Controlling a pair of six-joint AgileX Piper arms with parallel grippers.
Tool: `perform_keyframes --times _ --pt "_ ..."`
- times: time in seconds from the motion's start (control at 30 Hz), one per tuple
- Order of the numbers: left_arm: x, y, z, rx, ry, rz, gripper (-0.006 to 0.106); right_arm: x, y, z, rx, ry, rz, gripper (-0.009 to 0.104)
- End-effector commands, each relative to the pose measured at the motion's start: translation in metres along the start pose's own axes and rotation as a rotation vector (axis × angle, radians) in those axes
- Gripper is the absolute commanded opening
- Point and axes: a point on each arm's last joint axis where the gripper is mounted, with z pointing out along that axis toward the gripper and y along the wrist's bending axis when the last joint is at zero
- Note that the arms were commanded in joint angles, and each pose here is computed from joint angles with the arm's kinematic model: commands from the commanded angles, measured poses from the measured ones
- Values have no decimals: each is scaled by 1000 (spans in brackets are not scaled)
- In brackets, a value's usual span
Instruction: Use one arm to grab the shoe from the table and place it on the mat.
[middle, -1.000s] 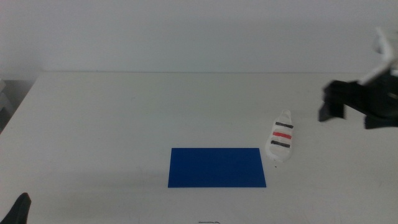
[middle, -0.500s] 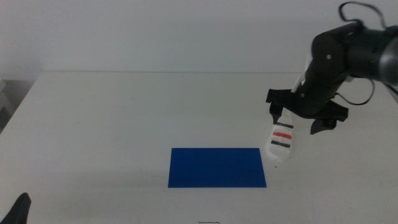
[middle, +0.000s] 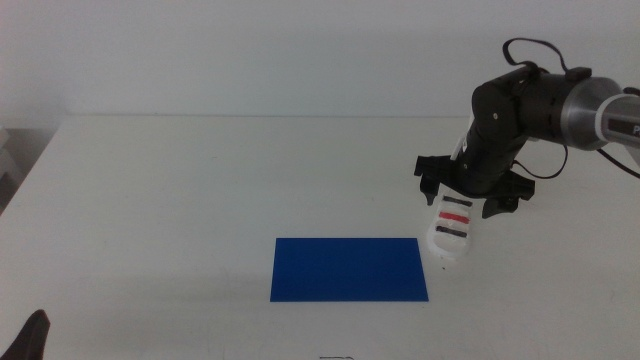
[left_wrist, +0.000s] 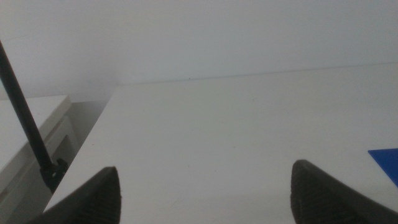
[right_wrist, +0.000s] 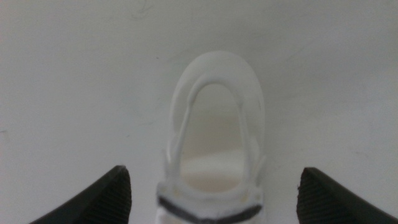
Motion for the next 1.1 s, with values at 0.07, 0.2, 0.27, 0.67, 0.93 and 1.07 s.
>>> perform_keyframes --times 0.07,0.2,0.27,0.67,0.93,1.07 --pt "-10 1 -2 -4 -105 -23 94 -13 1 -20 -27 -90 -29 68" --pt "-10 1 -2 -4 -105 -23 94 -13 0 -11 -13 -77 -31 68" --pt "-10 1 -2 -4 -105 -23 94 -12 0 -8 -9 -70 -32 67" --pt "-10 1 -2 -4 -105 -23 94 -9 1 -19 4 -55 -52 -1" --pt "-10 1 -2 -4 -105 -23 94 8 18 -59 -32 -49 -1 -1" --pt "-10 1 -2 -4 -105 -23 94 26 37 -63 -53 -21 12 -1"
